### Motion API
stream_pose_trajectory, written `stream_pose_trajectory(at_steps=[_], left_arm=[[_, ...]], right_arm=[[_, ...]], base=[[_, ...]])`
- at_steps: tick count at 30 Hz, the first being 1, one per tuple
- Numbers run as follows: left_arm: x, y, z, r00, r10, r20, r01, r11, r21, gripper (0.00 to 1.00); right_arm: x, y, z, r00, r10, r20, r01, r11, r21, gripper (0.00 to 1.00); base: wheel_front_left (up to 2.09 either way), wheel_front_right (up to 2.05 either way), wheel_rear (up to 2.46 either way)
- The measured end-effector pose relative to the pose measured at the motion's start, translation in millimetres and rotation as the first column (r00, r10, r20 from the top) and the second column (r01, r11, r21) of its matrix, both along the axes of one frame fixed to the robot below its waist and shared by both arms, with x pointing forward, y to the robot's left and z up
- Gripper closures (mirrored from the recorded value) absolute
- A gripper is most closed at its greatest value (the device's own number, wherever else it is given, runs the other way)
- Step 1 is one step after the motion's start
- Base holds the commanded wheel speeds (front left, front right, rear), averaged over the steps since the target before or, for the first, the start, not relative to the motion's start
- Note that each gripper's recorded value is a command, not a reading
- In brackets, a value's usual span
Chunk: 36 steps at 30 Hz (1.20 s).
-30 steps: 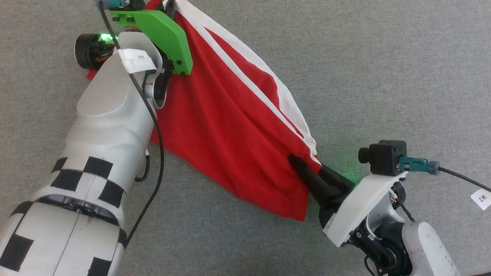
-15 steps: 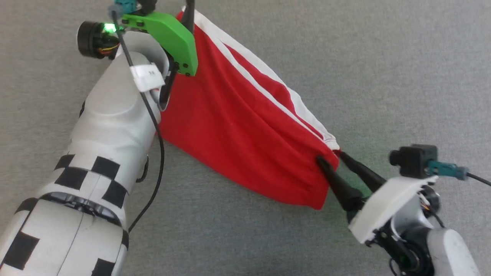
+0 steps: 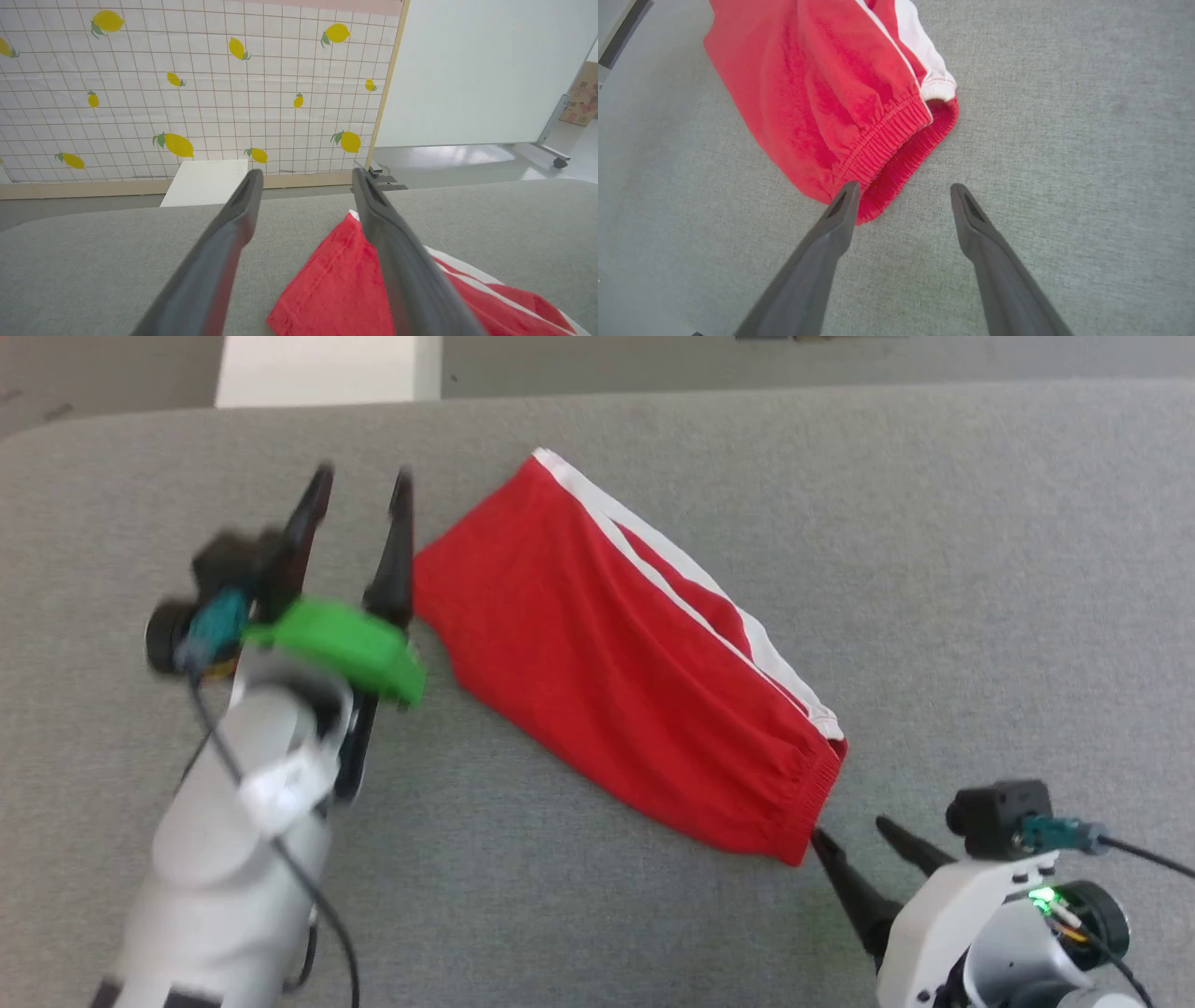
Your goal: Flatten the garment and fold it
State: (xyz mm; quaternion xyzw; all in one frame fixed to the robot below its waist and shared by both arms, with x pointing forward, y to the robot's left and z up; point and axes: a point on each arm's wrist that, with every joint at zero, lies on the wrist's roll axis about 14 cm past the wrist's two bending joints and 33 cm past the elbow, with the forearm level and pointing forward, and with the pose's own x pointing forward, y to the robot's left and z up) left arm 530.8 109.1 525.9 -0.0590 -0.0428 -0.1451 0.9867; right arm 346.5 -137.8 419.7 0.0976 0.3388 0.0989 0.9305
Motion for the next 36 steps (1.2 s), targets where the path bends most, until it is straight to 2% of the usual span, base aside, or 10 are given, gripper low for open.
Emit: stream_pose_trajectory(at_steps=[6,16,34,35,36], left_arm=[[-48.8,40.2,0.2,0.995,0.101,0.015,-0.101,0.995,0.012,0.0],[-98.5,78.5,-21.1,0.971,0.236,-0.044,-0.236,0.972,0.009,0.0],[-108.7,85.6,-40.0,0.958,0.269,-0.102,-0.271,0.963,-0.005,0.0],[-108.7,85.4,-40.1,0.958,0.269,-0.102,-0.27,0.963,-0.005,0.0],[-108.7,85.3,-40.4,0.958,0.268,-0.102,-0.27,0.963,-0.004,0.0]], right_arm=[[-8.5,12.4,2.6,0.998,0.06,-0.01,-0.061,0.998,-0.036,0.0],[-7.0,18.0,-15.4,0.992,0.1,-0.078,-0.106,0.992,-0.075,0.0],[16.5,33.1,-49.7,0.977,0.155,-0.149,-0.169,0.982,-0.086,0.0],[16.5,33.1,-49.9,0.976,0.156,-0.153,-0.17,0.982,-0.086,0.56],[16.8,32.9,-50.0,0.976,0.156,-0.154,-0.17,0.982,-0.087,0.98]], base=[[0.0,0.0,0.0],[0.0,0.0,0.0],[0.0,0.0,0.0],[0.0,0.0,0.0],[0.0,0.0,0.0]])
